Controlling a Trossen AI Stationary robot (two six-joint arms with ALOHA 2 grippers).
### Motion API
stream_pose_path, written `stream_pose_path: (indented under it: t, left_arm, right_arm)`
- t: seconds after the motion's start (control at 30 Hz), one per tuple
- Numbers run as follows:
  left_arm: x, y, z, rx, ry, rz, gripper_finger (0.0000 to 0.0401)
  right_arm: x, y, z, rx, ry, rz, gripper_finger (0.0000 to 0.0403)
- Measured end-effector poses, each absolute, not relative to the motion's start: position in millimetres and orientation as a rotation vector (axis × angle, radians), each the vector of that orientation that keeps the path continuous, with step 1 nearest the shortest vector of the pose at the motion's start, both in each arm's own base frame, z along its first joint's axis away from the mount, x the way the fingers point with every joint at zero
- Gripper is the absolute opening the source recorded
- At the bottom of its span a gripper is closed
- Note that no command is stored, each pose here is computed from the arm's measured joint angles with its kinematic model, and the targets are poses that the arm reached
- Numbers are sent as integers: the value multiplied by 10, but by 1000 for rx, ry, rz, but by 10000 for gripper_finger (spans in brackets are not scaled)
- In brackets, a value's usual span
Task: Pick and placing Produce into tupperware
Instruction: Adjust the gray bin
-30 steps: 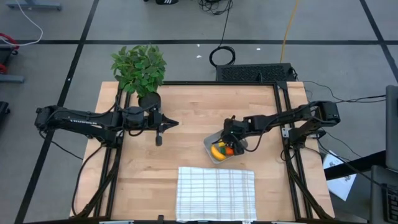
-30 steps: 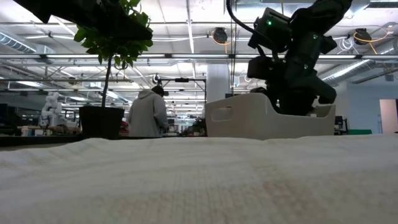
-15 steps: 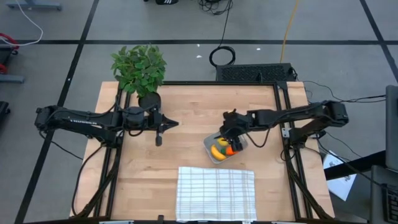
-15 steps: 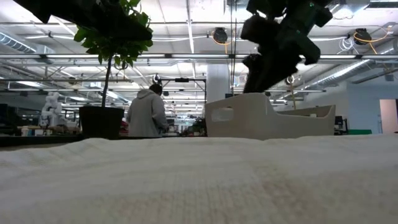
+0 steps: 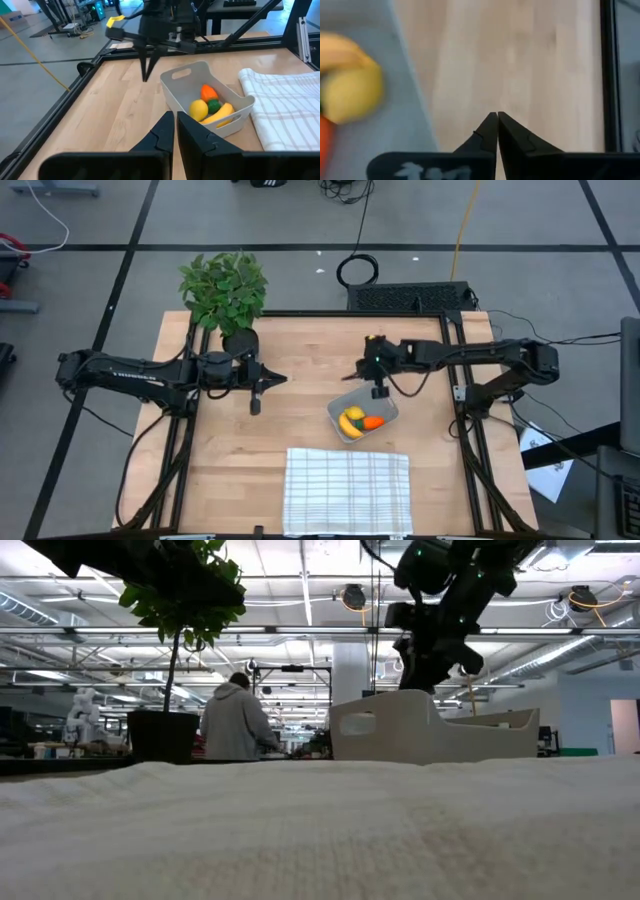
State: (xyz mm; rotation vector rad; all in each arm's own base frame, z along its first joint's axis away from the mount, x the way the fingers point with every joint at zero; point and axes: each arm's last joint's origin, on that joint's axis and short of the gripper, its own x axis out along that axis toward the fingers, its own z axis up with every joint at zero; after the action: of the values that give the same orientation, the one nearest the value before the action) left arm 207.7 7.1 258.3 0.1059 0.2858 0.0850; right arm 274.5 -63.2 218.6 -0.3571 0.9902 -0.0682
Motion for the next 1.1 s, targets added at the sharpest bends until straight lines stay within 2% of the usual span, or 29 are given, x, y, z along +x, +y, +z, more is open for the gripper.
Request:
stream_pose_path:
  t: [0.3,0.57,1.1]
  left_arm:
    - [2077,72,2583,106,286,89,26]
    - [2077,72,2583,106,286,89,26]
    - [2077,72,2583,103,286,89,26]
  right_arm:
    - [2623,-909,2120,-196,1010,52,0]
    - [2660,-909,1934,-159,1092,105,0]
    - [2610,-774,1866,-51,1187,168,0]
